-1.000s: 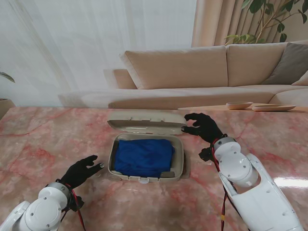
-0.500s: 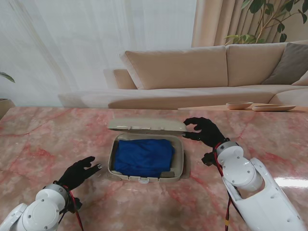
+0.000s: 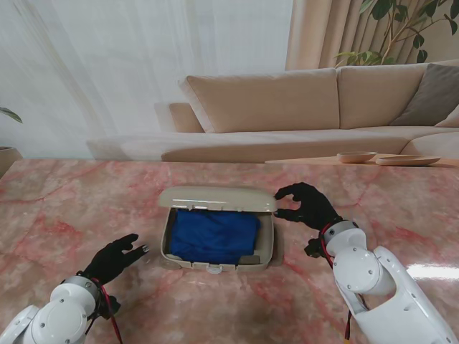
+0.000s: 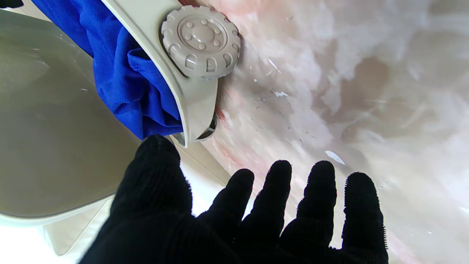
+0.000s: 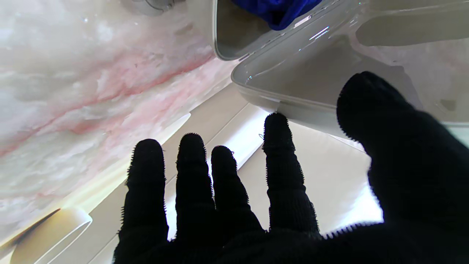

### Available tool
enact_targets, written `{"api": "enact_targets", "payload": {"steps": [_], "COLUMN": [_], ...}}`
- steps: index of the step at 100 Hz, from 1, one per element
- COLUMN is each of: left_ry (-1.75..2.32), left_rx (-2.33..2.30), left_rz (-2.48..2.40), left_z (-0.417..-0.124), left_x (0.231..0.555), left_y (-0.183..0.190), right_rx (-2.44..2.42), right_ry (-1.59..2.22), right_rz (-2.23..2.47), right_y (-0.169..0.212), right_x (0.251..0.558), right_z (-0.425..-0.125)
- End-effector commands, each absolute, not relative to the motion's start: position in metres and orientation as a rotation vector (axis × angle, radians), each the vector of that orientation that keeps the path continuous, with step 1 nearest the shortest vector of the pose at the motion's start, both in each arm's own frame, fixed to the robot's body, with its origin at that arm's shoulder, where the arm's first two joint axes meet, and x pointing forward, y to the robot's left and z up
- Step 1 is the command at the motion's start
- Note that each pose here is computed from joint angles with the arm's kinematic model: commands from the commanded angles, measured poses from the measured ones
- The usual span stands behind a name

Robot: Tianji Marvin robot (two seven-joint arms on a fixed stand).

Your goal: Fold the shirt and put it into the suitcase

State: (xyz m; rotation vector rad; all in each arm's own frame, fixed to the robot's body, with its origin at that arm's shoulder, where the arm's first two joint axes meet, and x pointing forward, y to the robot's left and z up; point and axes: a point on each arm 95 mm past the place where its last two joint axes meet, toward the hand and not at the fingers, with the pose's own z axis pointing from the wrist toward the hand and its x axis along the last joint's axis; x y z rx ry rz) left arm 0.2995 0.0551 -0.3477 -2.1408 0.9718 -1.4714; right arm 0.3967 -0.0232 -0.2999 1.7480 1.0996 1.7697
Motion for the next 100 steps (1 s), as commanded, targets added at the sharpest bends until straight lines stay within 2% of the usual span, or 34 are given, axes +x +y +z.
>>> {"api": "enact_targets", "payload": {"steps": [1, 100], "left_ry": [0.973, 0.982], "left_rx": [-2.15, -2.161], "left_rz": [-1.461, -1.463], "left_z": [-0.35, -0.353], "left_x": [0.296, 0.295], "left_y": [0.054, 0.055], "right_rx": [1.776, 1.806], "right_ry": [1.117, 1.127], "right_rz": [1.76, 1.684], "right_y": [-0.021, -0.033], "right_x": [0.392, 0.375], "right_z": [-0.306, -0.319]}}
